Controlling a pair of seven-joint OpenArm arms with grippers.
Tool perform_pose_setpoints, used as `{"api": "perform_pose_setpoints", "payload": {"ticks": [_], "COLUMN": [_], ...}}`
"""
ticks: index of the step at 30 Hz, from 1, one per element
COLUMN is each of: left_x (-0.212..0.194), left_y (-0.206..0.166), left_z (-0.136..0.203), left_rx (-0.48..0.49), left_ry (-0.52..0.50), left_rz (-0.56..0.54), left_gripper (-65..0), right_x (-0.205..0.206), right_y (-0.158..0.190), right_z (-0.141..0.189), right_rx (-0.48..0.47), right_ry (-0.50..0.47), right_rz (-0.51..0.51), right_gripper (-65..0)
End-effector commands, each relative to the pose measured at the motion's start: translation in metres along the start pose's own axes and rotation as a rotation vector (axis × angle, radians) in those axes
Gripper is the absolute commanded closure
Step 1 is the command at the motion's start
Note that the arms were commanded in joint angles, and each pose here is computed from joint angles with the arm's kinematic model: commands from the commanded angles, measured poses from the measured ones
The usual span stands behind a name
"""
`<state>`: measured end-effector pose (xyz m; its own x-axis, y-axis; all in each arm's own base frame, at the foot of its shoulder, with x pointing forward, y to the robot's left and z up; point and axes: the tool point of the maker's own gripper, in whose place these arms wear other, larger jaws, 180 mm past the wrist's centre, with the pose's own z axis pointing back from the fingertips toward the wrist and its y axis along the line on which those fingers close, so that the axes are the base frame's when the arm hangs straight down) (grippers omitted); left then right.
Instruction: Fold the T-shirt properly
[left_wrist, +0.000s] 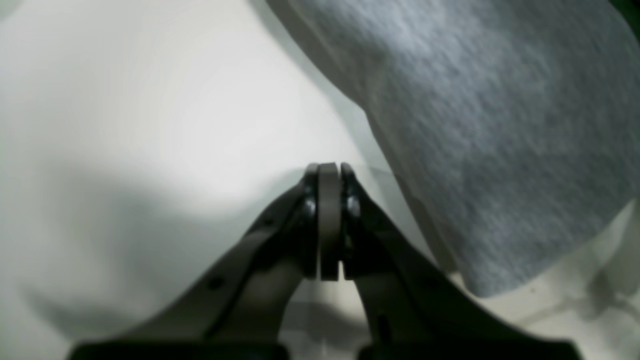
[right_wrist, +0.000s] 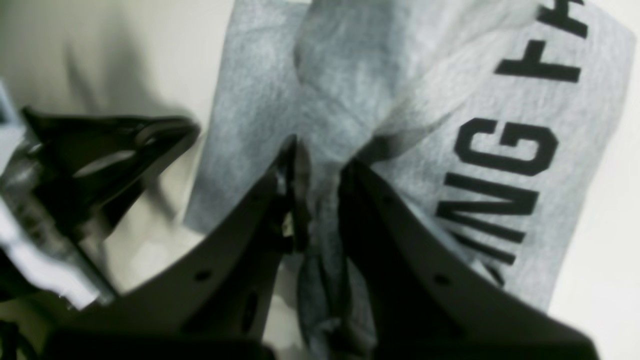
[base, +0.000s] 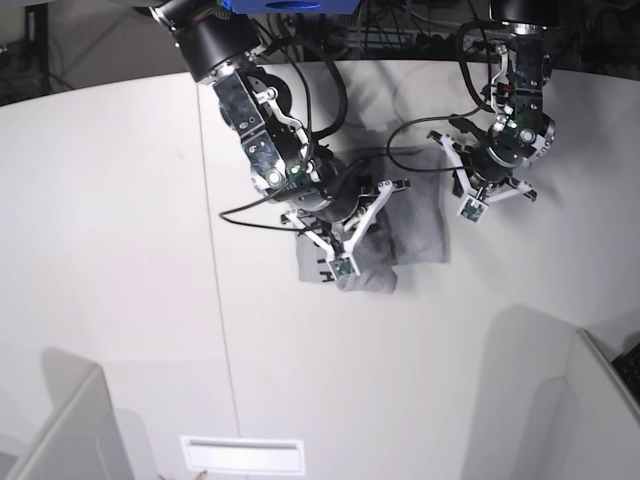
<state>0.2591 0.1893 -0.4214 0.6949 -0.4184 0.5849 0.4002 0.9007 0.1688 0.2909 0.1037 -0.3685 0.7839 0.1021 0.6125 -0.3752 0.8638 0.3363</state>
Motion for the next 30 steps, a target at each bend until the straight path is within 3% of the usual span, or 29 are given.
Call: {"api": "perform_pose_setpoints", "payload": {"ticks": [1, 4, 7, 11, 16, 23, 30], "left_x": [0.009, -0.001, -0.009, -0.027, -0.046, -0.069, -0.069], "left_y": [0.006, 0.007, 0.028, 0.047, 0.054, 0.075, 0.096], "left_z": [0.004, 0.006, 0.019, 0.037, 0.057, 0.082, 0.097], "left_rx": [0.013, 0.013, 0.073, 0.14, 0.183, 0.261, 0.262], "left_ry": [-0.031, -0.015, -0.017, 0.0, 0.025, 0.058, -0.043], "left_rz": [-0.011, 0.004, 0.045, 0.093, 0.113, 0.144, 0.336], "left_gripper": [0.0, 0.0, 0.0, 0.0, 0.0, 0.0, 0.0], "right_x": [0.017, 0.017, 0.01, 0.014, 0.023, 0.027, 0.021], "right_y": [0.008, 0.01, 0.025, 0.025, 0.032, 0.019, 0.018], "right_z": [0.002, 0.002, 0.0, -0.005, -0.011, -0.019, -0.02], "right_rx": [0.021, 0.023, 0.043, -0.007, 0.055, -0.003, -0.008], "right_ry": [-0.048, -0.046, -0.025, -0.023, -0.009, -0.005, 0.004], "right_rz": [0.003, 0.001, 0.03, 0.001, -0.05, -0.104, -0.112], "right_gripper": [0.0, 0.0, 0.0, 0.0, 0.0, 0.0, 0.0]}}
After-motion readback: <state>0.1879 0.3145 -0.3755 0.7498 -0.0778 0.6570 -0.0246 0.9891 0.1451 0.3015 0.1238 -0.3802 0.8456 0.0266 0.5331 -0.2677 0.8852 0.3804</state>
